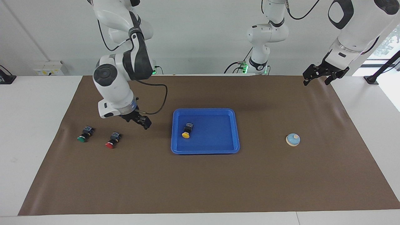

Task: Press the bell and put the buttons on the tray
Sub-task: 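Move the right gripper back and grasp the red button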

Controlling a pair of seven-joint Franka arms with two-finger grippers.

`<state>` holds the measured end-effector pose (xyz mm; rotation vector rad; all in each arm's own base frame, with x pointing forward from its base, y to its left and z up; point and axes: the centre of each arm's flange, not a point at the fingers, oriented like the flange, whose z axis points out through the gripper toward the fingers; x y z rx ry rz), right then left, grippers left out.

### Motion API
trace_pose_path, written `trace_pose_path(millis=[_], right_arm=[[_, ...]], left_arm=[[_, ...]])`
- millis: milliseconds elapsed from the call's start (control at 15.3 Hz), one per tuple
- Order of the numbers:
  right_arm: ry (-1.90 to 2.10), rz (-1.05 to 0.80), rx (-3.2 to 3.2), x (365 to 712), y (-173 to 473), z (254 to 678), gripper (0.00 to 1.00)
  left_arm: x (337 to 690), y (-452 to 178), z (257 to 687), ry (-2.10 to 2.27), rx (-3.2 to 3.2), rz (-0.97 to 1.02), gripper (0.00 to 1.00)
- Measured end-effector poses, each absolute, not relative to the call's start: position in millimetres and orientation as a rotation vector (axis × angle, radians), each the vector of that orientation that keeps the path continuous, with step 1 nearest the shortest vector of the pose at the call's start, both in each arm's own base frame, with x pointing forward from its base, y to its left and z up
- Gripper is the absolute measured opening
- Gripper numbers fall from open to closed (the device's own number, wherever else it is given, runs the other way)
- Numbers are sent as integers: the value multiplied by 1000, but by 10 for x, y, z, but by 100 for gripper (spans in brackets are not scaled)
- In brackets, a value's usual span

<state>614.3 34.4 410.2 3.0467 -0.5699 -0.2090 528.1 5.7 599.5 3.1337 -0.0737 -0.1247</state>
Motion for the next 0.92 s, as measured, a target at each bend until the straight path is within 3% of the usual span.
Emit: trace_pose_path(millis=[393, 917], right_arm=[[-431, -87, 3093, 5851, -458, 3496, 100], [-390, 89, 3108, 5681, -388, 3072, 100]], left_arm=[[5281, 57, 5995, -74, 3134, -125, 100], [5281, 57, 5995, -74, 3134, -125, 100]])
